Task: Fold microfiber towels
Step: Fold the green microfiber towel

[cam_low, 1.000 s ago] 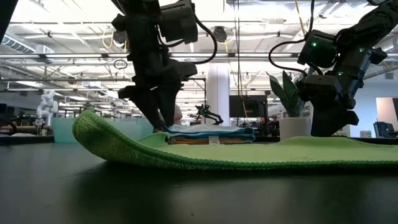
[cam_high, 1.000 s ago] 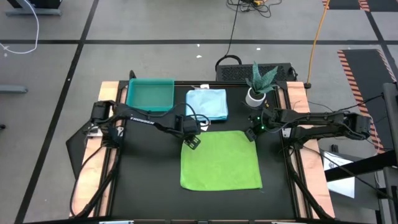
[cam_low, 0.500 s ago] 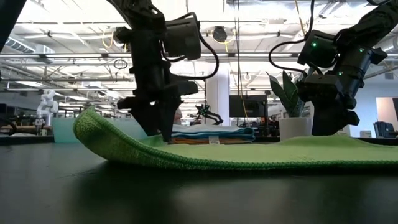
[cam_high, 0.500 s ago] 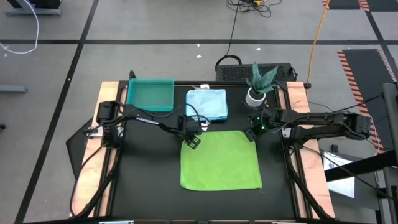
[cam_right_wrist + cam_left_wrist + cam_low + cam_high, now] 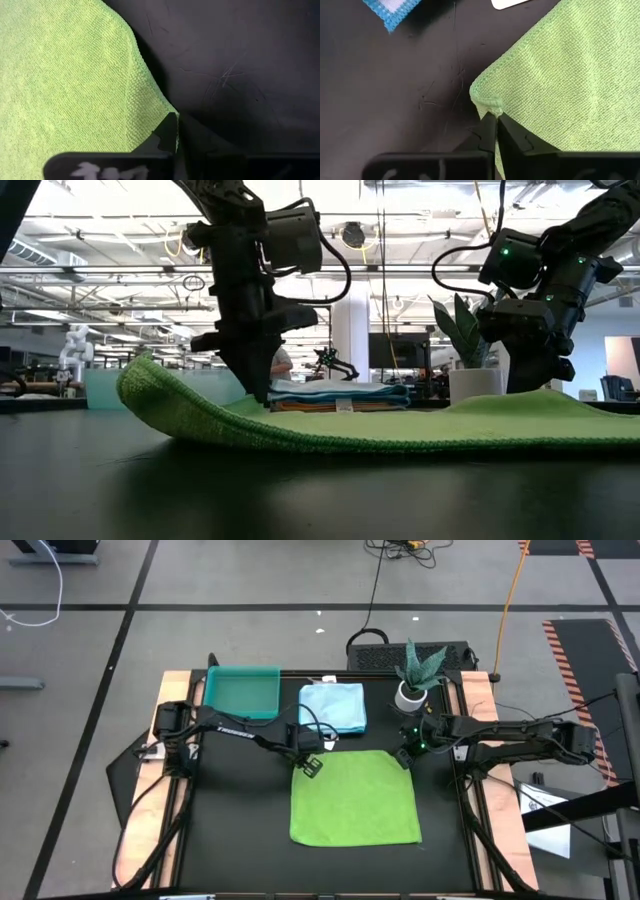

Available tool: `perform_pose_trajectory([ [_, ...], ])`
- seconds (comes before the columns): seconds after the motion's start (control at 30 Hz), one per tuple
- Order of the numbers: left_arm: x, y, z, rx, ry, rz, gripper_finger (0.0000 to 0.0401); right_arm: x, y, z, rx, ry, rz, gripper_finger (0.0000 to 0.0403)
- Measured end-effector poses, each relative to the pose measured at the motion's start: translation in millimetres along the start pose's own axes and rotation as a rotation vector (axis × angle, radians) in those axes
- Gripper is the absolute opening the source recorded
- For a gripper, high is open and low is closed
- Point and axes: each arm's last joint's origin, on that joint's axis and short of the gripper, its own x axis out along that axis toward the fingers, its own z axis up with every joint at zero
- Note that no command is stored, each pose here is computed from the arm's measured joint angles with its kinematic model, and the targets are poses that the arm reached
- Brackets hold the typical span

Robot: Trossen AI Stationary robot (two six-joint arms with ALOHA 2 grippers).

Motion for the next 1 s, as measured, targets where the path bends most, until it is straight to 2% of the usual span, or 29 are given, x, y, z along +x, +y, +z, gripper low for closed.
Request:
perform_pose_trajectory([
  [0.6,-0.4,0.6,0.1,0.017,-0.012,0.015,0.0002,0.0,-1.3,-0.7,-0.029,-0.002,-0.029,0.0001],
  [0.8,-15.9,1.3,-5.3,0.023,-0.009,0.016,0.0001,-0.1,-3.1,0.3,-0.068,-0.036,-0.095,0.0000],
  [1.0,-35.2,7.4,-3.8,0.029,-0.076,0.050,0.0001,-2.8,-4.6,0.6,-0.090,-0.057,-0.124,0.0000],
])
